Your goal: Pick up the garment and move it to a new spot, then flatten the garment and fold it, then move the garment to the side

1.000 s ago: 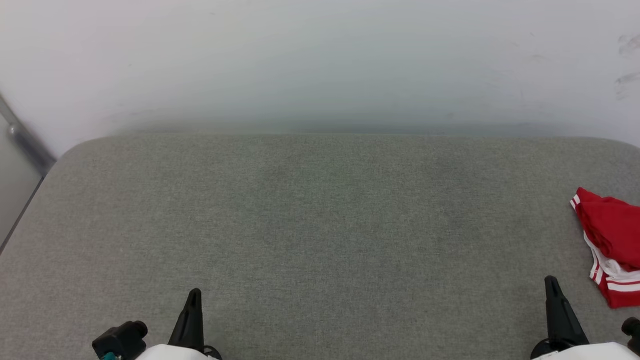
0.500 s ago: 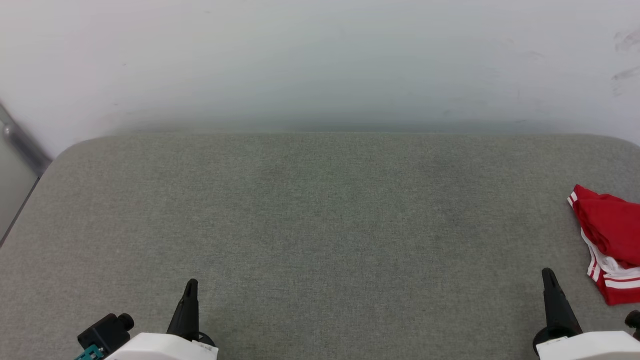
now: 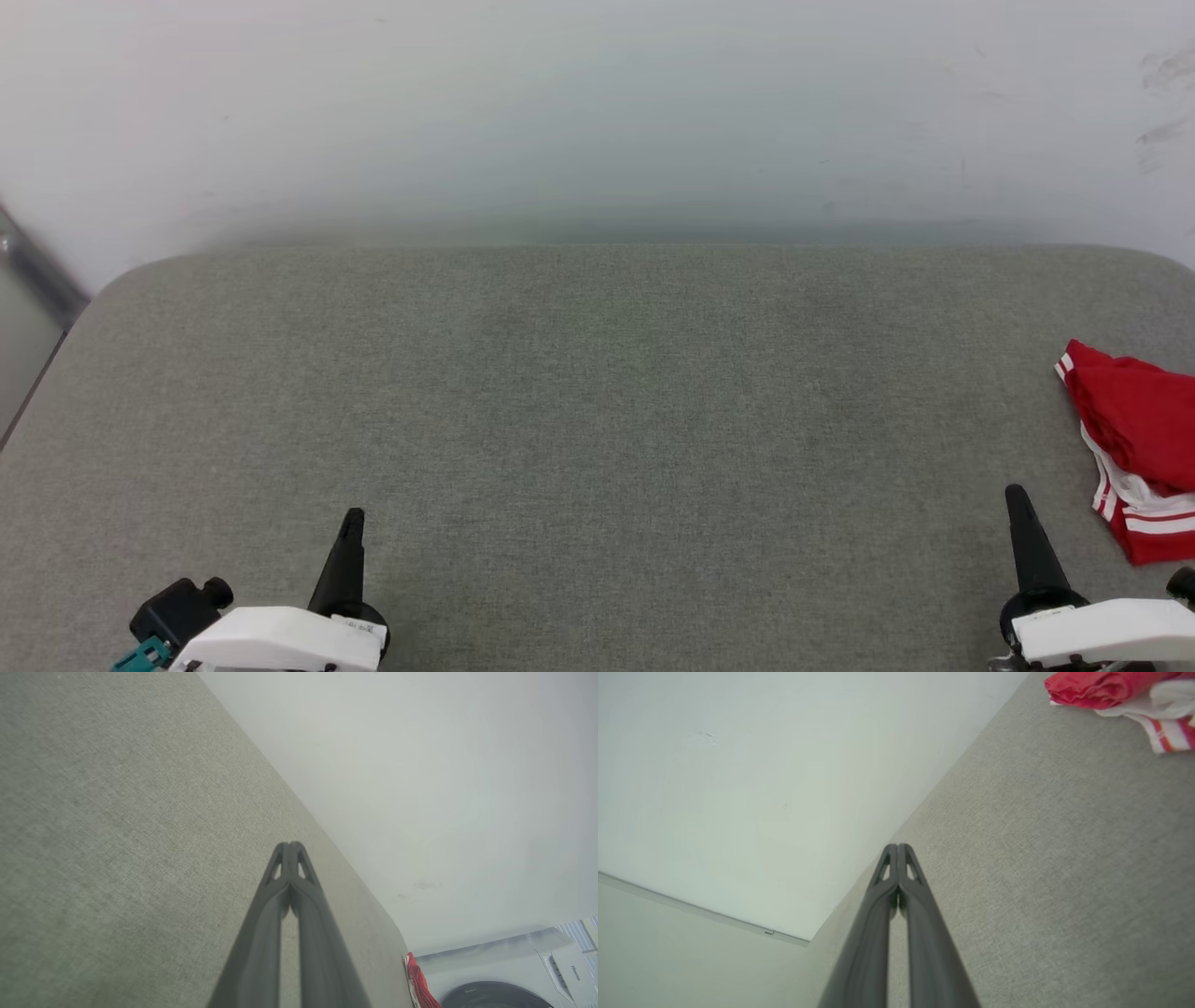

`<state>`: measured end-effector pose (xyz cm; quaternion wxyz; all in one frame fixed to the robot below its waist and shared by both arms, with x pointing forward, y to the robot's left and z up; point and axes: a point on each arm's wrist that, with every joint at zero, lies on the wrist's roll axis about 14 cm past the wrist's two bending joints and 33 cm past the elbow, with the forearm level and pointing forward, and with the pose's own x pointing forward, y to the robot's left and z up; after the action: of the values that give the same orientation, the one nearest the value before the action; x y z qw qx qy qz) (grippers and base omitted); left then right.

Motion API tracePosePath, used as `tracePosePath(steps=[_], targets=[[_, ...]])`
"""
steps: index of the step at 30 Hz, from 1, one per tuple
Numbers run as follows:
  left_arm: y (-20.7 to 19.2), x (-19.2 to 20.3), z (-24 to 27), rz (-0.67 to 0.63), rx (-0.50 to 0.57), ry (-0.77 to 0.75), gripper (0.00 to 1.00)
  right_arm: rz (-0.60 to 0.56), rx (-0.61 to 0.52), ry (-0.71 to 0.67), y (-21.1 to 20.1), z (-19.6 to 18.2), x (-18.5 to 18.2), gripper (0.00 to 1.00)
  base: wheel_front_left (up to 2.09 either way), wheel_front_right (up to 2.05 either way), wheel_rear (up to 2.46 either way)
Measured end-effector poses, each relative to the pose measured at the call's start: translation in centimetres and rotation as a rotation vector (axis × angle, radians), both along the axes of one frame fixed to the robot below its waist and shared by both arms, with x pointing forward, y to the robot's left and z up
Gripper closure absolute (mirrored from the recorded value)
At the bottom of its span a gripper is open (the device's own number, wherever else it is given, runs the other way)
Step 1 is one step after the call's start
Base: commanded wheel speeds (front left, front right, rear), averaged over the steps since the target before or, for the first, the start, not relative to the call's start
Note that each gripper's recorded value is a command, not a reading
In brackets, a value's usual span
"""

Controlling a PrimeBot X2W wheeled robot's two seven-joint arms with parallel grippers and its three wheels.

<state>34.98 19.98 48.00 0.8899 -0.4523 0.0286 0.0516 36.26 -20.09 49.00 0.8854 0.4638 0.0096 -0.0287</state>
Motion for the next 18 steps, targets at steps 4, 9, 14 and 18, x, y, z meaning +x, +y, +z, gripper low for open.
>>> tracePosePath(steps=[4,9,14,18], targets=[[-0.06,0.38,0.27,-0.005,-0.048,-0.009,1.0,-0.001,0.044,-0.006,0.0,0.2,0.28,1.0,0.0,0.0,0.0],[0.01,0.57,0.22,-0.002,-0.104,-0.008,1.0,0.001,0.099,0.002,0.01,0.01,0.35,1.0,0.0,0.0,0.0],[0.06,0.94,0.45,-0.003,-0.158,-0.015,1.0,0.002,0.151,-0.004,0.06,0.22,0.67,1.0,0.0,0.0,0.0],[0.04,1.11,0.51,-0.004,-0.2,-0.019,1.0,0.002,0.192,-0.002,0.04,0.16,0.75,1.0,0.0,0.0,0.0]])
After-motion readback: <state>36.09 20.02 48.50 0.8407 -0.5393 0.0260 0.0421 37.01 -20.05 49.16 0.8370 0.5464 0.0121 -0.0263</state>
